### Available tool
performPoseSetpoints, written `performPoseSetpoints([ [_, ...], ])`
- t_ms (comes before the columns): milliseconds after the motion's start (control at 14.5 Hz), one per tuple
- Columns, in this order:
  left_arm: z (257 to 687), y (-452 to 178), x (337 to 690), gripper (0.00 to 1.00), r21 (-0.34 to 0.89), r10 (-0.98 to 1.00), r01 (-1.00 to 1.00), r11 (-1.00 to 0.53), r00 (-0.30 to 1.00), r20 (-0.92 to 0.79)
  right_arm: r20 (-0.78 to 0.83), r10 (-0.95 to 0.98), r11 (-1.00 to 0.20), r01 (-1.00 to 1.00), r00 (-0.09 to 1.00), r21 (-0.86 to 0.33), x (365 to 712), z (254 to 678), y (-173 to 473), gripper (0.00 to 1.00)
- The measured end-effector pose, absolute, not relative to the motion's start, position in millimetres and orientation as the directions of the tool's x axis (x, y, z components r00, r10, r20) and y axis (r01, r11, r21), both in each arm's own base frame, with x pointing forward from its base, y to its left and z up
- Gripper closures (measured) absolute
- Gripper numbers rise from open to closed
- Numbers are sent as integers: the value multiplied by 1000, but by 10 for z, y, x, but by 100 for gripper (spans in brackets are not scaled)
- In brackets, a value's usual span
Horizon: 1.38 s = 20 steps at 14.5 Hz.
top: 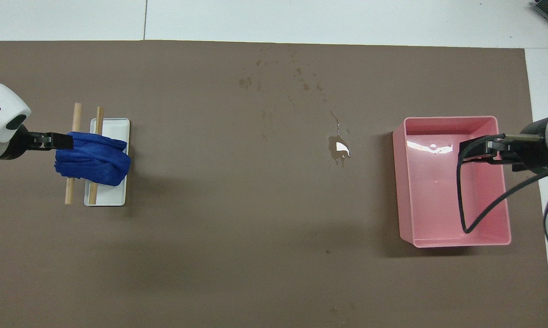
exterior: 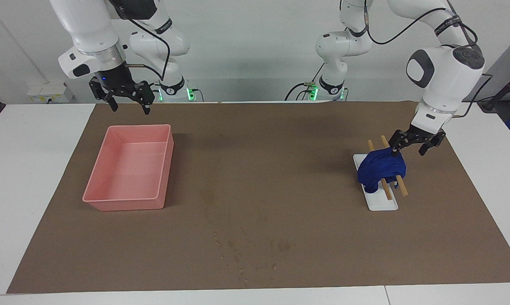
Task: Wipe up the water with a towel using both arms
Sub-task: 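Lower the left gripper onto the blue towel and close on it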
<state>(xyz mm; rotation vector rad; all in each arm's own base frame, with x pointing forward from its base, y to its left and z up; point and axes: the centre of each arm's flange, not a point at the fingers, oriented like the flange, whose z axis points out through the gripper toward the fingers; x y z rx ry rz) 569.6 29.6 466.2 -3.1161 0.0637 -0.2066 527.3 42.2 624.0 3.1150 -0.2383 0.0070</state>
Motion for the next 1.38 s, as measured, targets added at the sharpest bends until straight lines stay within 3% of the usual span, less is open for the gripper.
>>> performPoseSetpoints([
  [483,4346,245,5622,0,-21,-45,-43,-999,988,147,6,-152,-988,-152,988,17,5272,6241,422,0],
  [621,4346,236,5622,5,-21,-46,-44,-999,988,148,6,-152,-988,-152,988,17,5272,6241,422,0],
  [690,4346,228,5623,14,-21,-48,-45,-999,988,148,6,-152,-988,-152,988,17,5272,6242,422,0],
  [828,4342,208,5622,17,-21,-51,-48,-999,988,147,6,-152,-988,-152,988,17,5272,6242,422,0],
  [966,4331,195,5618,43,-20,-53,-50,-999,988,145,6,-152,-988,-152,988,17,5272,6242,422,0],
  [1103,4328,193,5617,46,-20,-53,-51,-999,988,145,6,-152,-988,-152,988,17,5272,6242,422,0],
  [1310,4357,175,5617,75,-21,-56,-54,-998,987,151,7,-152,-988,-152,988,17,5272,6243,422,0],
  [1379,4360,178,5615,75,-21,-56,-53,-998,987,151,7,-152,-988,-152,988,17,5272,6243,422,0],
])
